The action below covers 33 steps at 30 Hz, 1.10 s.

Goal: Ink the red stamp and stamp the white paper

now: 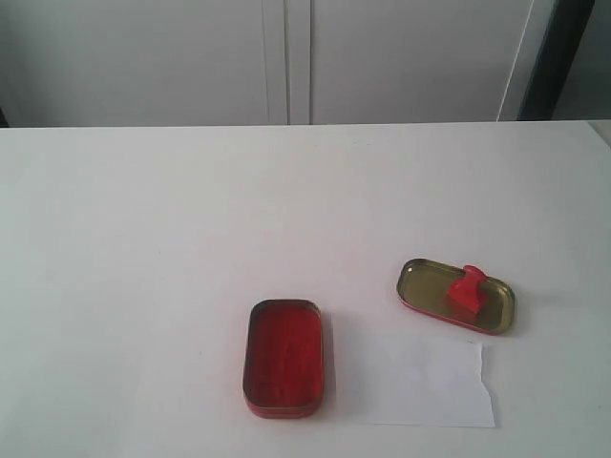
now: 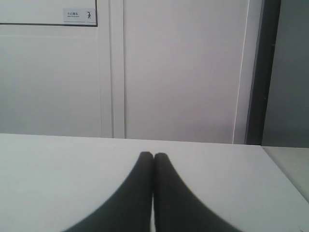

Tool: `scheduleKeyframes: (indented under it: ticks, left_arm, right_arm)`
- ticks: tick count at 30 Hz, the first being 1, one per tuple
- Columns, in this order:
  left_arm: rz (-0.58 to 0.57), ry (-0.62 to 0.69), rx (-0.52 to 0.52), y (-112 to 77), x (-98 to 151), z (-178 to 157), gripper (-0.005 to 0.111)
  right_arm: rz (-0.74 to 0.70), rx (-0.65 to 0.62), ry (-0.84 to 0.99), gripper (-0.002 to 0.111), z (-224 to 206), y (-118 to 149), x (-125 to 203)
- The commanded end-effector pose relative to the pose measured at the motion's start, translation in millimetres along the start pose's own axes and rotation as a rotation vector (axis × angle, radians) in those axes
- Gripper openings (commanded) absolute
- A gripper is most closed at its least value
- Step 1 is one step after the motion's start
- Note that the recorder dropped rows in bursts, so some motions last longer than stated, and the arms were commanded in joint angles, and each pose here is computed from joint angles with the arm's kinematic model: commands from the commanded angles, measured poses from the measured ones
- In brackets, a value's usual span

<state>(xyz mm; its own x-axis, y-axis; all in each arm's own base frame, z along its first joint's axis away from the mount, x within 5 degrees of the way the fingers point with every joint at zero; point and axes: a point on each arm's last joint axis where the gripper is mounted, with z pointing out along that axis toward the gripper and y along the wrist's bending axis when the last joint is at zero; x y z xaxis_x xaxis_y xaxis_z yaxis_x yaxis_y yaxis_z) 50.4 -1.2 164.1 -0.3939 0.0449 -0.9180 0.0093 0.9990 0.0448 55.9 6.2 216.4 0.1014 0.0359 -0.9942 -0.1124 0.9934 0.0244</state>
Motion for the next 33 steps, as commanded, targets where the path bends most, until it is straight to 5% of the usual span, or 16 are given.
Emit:
scheduleKeyframes:
  ticks: [1,10,25,33]
  left_arm:
    - [-0.012,-0.001,0.005,-0.4,1,0,0.0]
    - [-0.012,-0.001,0.005,-0.4,1,0,0.0]
    - [-0.012,-0.001,0.005,-0.4,1,0,0.0]
    - [-0.012,-0.001,0.005,-0.4,1,0,0.0]
  right_arm:
    - [-0.001,0.009,-0.014,0.0,0,-1,0]
    - [0.0,0.011,0.011,0.0,0,-1,3]
    - [-0.015,0.019,-0.039,0.0,-8,0,-49]
    - [-0.008,0.032,0.164,0.0,14,0,-76]
